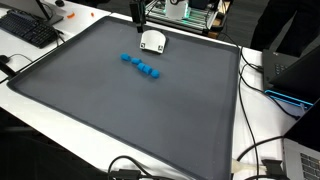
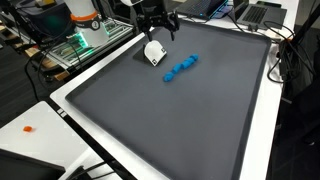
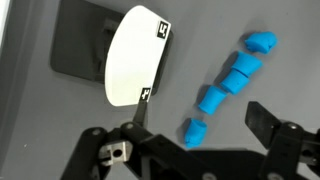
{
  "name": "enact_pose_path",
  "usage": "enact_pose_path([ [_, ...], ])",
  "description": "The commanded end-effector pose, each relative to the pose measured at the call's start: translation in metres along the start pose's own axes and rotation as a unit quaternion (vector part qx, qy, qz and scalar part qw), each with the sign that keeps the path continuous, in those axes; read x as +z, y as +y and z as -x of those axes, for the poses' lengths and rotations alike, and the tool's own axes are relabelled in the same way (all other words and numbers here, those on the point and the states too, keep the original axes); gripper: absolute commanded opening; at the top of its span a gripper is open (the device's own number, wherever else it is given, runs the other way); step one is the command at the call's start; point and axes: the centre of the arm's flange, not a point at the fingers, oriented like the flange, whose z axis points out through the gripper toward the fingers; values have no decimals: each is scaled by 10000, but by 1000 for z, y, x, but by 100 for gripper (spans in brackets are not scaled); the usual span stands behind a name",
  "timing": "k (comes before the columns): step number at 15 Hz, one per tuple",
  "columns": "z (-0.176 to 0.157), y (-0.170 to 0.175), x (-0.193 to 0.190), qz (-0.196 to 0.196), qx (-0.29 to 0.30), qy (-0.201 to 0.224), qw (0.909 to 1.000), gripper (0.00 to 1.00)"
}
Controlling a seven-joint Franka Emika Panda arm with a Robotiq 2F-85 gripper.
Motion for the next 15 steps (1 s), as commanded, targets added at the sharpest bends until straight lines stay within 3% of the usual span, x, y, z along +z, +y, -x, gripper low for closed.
enact_pose_path([
  [1, 2, -5, -20, -19, -835, -12, 9965, 100],
  [5, 3, -19, -30, 4, -1796, 13, 9837, 100],
  [10, 10, -35, -30, 312, -2962, 168, 9545, 100],
  [15, 18, -45, -26, 449, -3599, 292, 9315, 100],
])
